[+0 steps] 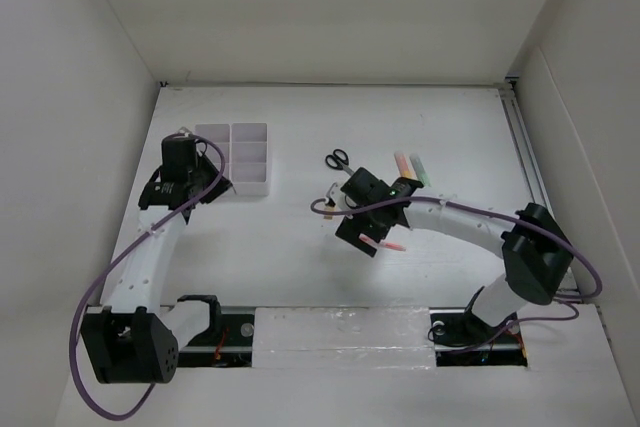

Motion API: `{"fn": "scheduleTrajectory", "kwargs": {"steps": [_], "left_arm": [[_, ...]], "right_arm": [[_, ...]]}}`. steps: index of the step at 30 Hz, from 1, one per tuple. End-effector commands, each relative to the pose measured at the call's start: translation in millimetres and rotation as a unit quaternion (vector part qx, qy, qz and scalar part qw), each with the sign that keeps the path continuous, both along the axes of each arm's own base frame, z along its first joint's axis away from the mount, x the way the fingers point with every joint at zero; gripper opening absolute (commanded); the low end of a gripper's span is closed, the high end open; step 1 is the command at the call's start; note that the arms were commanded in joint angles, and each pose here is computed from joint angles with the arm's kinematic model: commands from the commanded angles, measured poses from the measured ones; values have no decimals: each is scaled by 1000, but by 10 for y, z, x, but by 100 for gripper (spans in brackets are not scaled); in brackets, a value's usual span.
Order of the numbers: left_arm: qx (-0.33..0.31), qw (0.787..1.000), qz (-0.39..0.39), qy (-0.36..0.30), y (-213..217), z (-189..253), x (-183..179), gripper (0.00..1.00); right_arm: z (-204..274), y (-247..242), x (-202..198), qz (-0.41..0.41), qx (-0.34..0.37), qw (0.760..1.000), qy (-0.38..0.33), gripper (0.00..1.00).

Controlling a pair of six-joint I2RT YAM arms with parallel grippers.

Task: Sort the stationery into containers
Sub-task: Grab a piece of stationery with the right arm

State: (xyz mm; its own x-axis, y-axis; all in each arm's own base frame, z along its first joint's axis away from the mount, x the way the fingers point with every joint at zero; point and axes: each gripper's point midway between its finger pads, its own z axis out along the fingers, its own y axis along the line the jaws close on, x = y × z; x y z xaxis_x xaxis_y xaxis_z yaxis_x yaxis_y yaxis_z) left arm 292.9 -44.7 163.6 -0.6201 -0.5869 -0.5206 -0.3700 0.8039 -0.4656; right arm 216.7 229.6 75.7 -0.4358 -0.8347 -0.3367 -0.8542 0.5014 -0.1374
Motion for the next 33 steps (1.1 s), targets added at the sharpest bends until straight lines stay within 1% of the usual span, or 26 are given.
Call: {"fn": "scheduleTrajectory", "kwargs": {"steps": [1, 2, 3, 5, 7, 12, 16, 22, 25, 26, 28, 31, 32, 33], "left_arm": [[3, 999, -9, -34, -2, 123, 23, 0], [3, 999, -9, -34, -2, 124, 23, 0], [3, 999, -9, -34, -2, 124, 23, 0], [3, 999, -9, -34, -2, 124, 23, 0], [3, 999, -9, -34, -2, 124, 23, 0], [3, 999, -9, -34, -2, 124, 23, 0], [3, 1000, -9, -29, -2, 98, 29, 0], [6, 999, -12, -29, 1, 96, 28, 0], [6, 999, -12, -34, 1, 134, 43, 0], [6, 999, -12, -34, 1, 134, 43, 0], [6, 999, -12, -34, 1, 134, 43, 0], [6, 999, -12, -29, 1, 119, 25, 0], [9, 999, -9, -29, 17, 117, 28, 0], [9, 999, -9, -29, 17, 117, 28, 0]], "right_arm": [[-57, -1, 27, 14, 9, 1000, 16, 90], [-57, -34, 61, 11, 8, 1000, 14, 90], [-130, -62, 75, 11, 1, 1000, 25, 87], [-174, -109, 34, 12, 2, 999, 50, 83], [-185, -93, 49, 12, 1, 999, 51, 82], [-266, -157, 89, 3, -2, 998, 67, 80], [-438, -167, 39, 6, -22, 996, 89, 80], [-572, -184, -13, 15, -30, 995, 94, 79], [-624, -161, -38, 24, -35, 996, 84, 72], [-679, -193, -70, 23, -42, 995, 92, 69], [-709, -187, -92, 28, -50, 994, 92, 60], [-771, -174, -143, 37, -62, 993, 96, 53], [-800, -175, -159, 40, -69, 992, 96, 53], [-800, -175, -159, 40, -69, 992, 96, 50]]}}
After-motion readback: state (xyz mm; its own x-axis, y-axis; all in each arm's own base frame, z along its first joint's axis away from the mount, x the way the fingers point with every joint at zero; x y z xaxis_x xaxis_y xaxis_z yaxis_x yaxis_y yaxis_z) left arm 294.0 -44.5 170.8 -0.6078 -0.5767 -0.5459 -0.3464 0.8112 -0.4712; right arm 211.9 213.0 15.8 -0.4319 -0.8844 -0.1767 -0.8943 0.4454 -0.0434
